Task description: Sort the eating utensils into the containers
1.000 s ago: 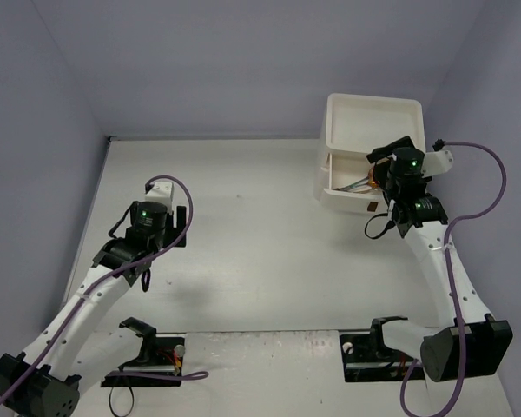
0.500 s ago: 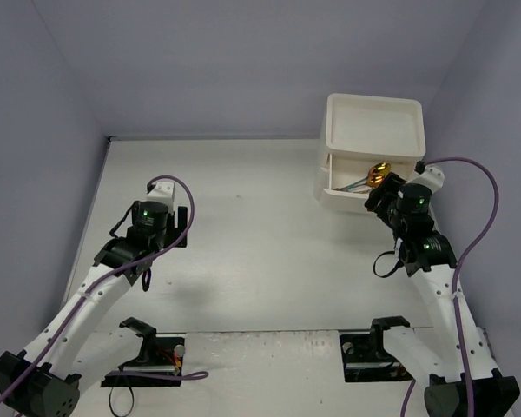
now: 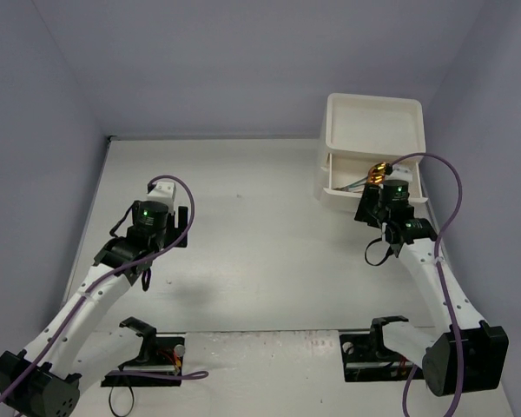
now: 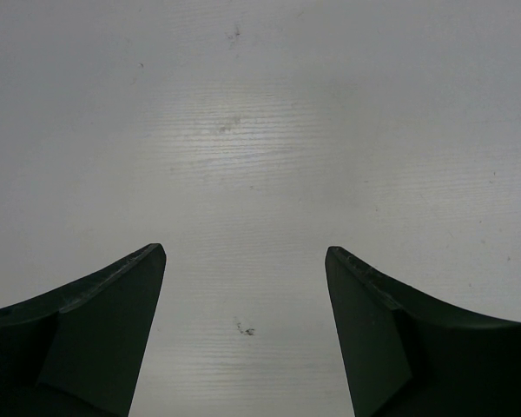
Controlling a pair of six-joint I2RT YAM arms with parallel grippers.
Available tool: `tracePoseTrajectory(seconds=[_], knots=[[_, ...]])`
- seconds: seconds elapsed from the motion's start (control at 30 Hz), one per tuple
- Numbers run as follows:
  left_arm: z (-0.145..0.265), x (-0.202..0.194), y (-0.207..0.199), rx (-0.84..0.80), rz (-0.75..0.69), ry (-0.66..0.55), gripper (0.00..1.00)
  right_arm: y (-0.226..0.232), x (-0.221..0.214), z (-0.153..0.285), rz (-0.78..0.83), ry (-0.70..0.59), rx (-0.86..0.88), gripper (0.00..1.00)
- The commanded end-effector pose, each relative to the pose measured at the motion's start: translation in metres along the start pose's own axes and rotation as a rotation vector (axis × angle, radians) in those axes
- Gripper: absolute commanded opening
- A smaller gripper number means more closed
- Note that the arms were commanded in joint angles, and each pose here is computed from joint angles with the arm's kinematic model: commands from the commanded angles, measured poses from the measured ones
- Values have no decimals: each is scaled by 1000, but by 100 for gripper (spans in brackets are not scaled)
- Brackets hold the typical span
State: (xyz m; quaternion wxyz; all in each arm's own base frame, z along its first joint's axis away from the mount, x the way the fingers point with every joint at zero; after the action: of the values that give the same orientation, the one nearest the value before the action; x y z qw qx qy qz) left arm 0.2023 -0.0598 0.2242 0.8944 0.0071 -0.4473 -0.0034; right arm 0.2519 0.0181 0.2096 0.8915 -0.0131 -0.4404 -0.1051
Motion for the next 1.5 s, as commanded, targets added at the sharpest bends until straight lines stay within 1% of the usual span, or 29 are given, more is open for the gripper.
tracePoseTrajectory(seconds=[0.0,0.03,0.1,0.17,0.23,0.27,0.37,0.77,0.87,1.03,1.37,1.47], knots=[[0,16,-1,-7,10,-70,72,4,37,3,31,-156,31,53],[0,16,-1,-6,10,-69,72,4,39,3,35,-167,29,51],[0,16,-1,-7,9,-68,72,2,44,5,42,-199,17,38],[0,16,-1,-7,8,-67,71,2,50,7,57,-230,17,31],[-1,15,-2,-9,7,-65,71,4,59,10,79,-260,35,18],[-1,15,-2,-9,7,-65,71,5,61,10,93,-264,42,13],[-1,16,-2,-8,4,-64,71,9,69,7,124,-274,72,1],[-5,14,-2,-2,-6,-48,71,19,104,11,186,-339,119,0],[-5,14,-3,-3,-7,-46,71,20,109,-1,225,-341,106,0],[-5,14,-2,-3,-10,-43,71,20,111,-15,248,-359,107,0],[-7,13,-3,1,-13,-34,71,16,113,-43,241,-384,135,0],[-8,12,-3,-1,-14,-30,72,16,115,-51,241,-393,140,2]])
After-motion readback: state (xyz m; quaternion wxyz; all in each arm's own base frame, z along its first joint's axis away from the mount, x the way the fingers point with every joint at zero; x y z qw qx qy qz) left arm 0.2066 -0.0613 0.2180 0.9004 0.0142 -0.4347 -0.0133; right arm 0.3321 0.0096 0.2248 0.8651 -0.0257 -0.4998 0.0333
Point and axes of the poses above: each gripper's point midway between its finger pads, its own z axis back along the fingers, its own y axis along the line the jaws close on, x = y × z, the point moved 8 cm from there along z, back along the fingers, and after that the axes turned 3 degrees about z, right-handed, at the moved point
